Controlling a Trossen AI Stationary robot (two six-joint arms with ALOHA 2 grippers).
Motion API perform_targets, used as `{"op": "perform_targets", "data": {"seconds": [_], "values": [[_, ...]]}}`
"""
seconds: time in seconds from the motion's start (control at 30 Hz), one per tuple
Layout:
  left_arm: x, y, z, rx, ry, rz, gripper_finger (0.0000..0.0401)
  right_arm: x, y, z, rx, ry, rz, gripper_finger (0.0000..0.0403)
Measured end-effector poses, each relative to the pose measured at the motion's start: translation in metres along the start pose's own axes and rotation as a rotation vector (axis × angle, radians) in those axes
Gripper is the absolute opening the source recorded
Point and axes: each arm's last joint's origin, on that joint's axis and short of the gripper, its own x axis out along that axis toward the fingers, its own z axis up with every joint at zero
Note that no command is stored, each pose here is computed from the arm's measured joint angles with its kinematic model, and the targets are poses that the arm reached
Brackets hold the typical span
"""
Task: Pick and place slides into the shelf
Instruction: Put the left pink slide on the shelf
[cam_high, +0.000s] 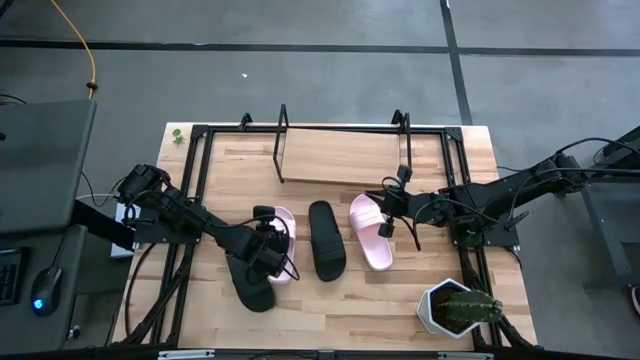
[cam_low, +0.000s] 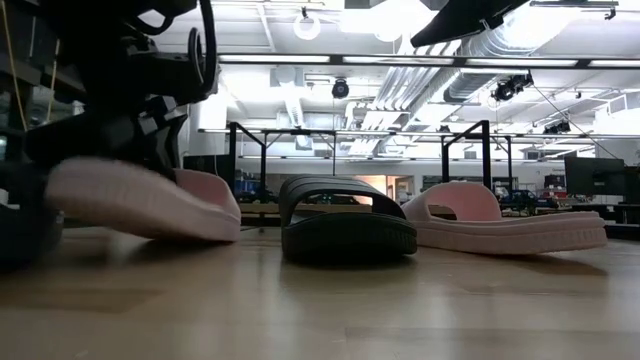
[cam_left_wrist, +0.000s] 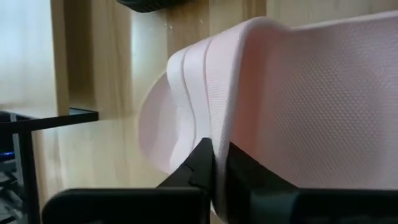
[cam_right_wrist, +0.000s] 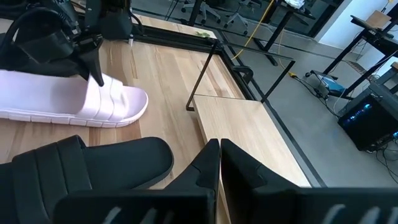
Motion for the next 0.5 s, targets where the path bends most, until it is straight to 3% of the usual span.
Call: {"op": "perform_targets", "data": {"seconds": [0.27,0.5], "values": [[-0.012,0.006,0.009,0.005,-0.002,0.029,0.0012,0.000,0.000,0.000,-0.013,0.000,0.000,0.0005],[-0.025,0.016,0.016,0.027,0.001,0.118,0.0017,0.000,0.001,0.000,-0.071,-0.005,0.048,0.0005]]}}
